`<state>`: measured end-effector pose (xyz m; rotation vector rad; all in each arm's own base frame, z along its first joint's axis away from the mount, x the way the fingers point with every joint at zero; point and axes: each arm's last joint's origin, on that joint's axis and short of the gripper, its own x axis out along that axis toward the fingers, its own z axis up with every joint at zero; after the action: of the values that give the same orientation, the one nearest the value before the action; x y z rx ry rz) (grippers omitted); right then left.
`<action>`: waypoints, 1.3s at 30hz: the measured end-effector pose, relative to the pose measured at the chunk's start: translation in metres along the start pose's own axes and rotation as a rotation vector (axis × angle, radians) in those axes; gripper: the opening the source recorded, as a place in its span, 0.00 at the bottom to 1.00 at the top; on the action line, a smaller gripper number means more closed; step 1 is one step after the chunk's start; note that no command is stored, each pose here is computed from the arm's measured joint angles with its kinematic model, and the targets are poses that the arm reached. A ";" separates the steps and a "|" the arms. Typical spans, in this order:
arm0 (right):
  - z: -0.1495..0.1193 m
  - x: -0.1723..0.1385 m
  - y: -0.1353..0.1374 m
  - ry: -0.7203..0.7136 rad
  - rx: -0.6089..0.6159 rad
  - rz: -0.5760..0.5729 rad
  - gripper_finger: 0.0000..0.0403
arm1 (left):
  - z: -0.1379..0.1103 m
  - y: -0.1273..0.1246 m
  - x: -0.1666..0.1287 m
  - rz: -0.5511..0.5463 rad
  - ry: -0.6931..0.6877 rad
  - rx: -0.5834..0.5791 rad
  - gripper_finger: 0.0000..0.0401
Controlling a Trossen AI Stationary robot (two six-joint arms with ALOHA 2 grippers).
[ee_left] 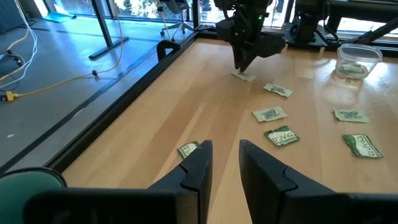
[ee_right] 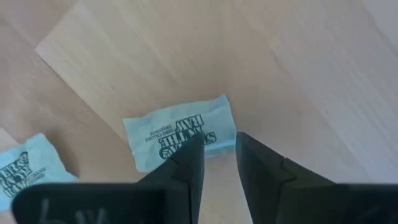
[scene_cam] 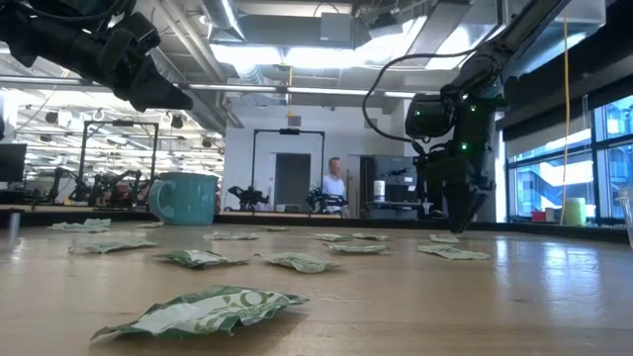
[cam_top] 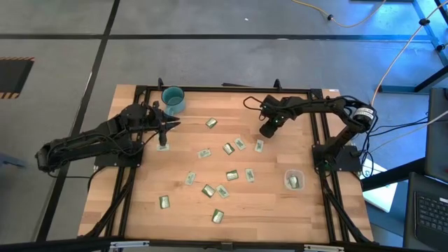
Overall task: Pick and place items into bin
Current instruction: Put the white stevia packet into the transparent bin
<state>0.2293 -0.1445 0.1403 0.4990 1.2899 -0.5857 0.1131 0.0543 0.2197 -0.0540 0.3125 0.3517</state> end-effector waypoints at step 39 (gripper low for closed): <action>0.010 -0.026 0.031 0.173 -0.071 -0.008 0.01 | 0.000 0.000 0.000 0.000 0.004 0.000 0.19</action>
<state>0.2522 -0.1243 0.1679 0.4941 1.4722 -0.5095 0.1130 0.0542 0.2194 -0.0550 0.3162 0.3515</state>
